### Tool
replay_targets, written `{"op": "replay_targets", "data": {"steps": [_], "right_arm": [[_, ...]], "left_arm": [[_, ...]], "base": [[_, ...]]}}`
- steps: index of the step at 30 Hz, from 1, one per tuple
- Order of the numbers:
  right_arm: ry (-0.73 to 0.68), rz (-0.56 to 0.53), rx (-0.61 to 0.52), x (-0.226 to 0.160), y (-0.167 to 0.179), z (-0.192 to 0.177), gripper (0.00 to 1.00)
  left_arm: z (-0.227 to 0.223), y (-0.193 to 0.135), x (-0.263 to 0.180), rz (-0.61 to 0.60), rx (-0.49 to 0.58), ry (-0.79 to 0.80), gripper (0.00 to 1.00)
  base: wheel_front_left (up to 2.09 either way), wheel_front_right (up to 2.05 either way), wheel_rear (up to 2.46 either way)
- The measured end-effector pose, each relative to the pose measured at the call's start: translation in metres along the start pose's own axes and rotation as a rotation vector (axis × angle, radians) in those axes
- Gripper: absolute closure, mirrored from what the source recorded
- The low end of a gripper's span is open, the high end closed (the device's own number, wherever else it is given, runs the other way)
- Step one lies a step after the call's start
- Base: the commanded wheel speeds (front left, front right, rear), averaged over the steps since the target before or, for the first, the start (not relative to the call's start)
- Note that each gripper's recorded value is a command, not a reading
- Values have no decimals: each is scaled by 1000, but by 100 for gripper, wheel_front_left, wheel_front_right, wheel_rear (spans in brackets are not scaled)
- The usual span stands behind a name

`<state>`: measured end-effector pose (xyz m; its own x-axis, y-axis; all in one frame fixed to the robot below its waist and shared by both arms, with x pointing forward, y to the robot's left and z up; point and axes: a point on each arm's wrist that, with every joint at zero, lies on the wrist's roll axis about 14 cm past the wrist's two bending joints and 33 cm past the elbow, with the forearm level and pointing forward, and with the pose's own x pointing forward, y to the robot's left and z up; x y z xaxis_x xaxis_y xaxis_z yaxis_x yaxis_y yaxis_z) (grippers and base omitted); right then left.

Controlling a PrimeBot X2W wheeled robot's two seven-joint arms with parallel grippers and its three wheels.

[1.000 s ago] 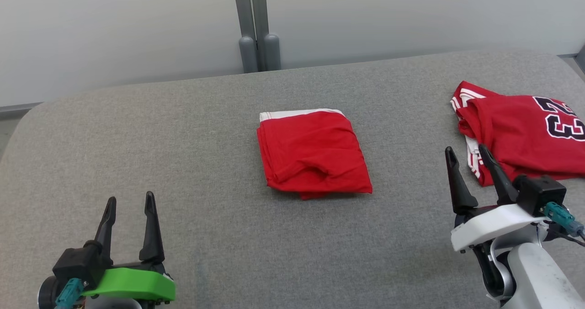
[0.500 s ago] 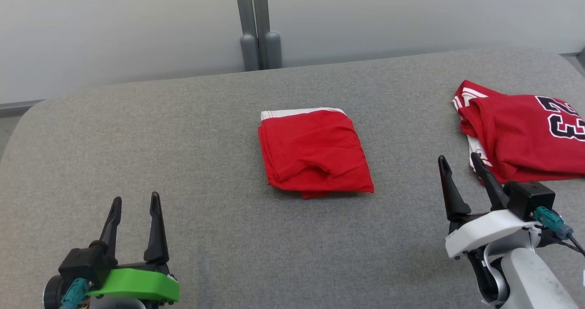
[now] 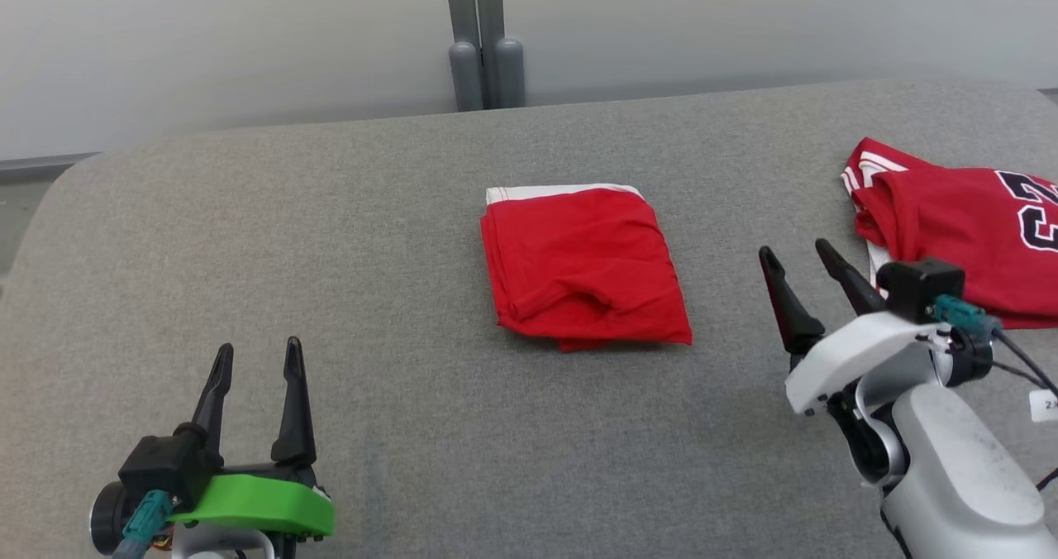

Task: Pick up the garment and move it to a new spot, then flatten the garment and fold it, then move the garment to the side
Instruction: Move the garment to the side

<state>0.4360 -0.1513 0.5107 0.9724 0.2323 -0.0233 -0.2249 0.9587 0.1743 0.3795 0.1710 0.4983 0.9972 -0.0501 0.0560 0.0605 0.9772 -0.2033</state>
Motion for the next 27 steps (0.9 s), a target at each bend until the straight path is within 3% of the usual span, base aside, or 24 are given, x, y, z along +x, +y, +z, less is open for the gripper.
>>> {"op": "replay_targets", "data": {"steps": [9,18,27], "right_arm": [[134,50,43,50,12,-5,0],[440,90,127,84,25,-56,0],[635,128,203,96,46,-106,0]], "left_arm": [[-4,13,-4,46,-5,11,0],[-6,34,-8,116,-5,19,0],[-13,58,-16,190,3,43,0]], "base": [[0,0,0],[0,0,0],[0,0,0]]}}
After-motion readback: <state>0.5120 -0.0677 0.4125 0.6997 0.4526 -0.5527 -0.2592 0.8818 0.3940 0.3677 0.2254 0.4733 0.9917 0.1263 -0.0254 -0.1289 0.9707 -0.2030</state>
